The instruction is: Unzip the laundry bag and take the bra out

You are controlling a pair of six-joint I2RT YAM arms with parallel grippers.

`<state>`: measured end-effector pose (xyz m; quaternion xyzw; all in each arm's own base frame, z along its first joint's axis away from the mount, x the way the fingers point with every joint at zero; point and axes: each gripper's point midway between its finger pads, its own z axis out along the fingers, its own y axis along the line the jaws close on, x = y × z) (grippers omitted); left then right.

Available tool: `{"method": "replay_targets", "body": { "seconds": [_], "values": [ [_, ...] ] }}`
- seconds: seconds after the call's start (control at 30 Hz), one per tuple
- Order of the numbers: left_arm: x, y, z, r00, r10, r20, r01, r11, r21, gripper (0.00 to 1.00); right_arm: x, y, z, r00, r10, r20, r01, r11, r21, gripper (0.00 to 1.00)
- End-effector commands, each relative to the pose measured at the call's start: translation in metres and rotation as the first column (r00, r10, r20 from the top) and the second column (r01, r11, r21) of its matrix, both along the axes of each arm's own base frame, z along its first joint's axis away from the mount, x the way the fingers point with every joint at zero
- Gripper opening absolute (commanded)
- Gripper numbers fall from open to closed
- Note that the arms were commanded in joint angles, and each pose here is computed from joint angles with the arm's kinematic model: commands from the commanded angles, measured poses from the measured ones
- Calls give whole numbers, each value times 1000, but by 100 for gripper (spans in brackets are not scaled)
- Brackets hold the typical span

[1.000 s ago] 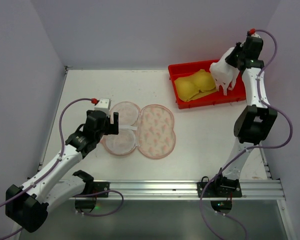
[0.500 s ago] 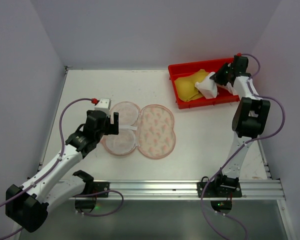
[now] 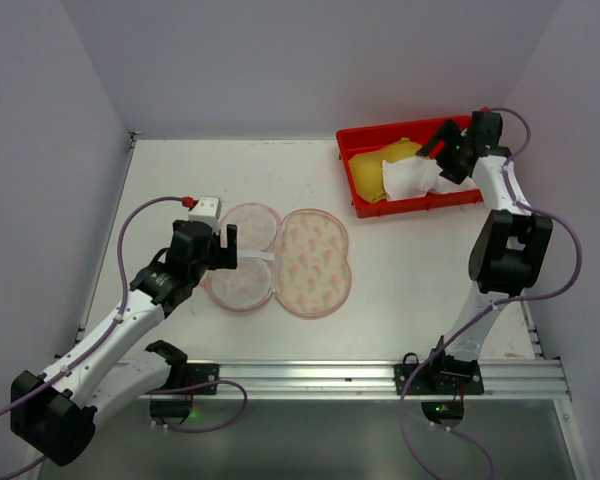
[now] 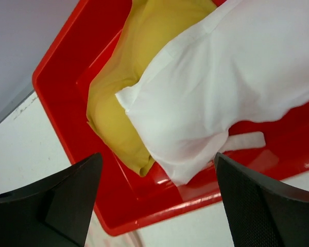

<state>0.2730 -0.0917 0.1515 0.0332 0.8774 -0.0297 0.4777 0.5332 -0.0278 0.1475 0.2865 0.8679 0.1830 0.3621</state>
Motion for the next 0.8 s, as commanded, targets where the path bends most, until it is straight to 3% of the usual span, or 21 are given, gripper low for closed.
{"method": "replay_targets", "body": {
  "seconds": [0.0, 0.17, 0.4, 0.6, 0.77],
  "values": [
    [2, -1, 5, 1000, -6, 17, 6, 1000, -10, 90, -30, 0, 57, 997, -17, 80, 27, 993, -115, 91],
    [2, 1, 6, 1000, 5, 19, -4, 1000, -8, 90, -73, 55, 73, 986, 106, 128, -88, 987, -138, 92],
    [2, 4, 7, 1000, 20, 21, -20, 1000, -4, 90, -156, 163, -2, 942, 334, -37, -336, 930, -148, 82],
    [2, 7, 9, 999, 36, 30, -36, 999, 0, 90, -204, 202, -64, 893, 412, -184, -440, 885, -155, 77],
    [1, 9, 10, 998, 46, 34, -46, 999, 0, 90, -217, 217, -91, 866, 439, -241, -479, 865, -149, 70]
  ]
}}
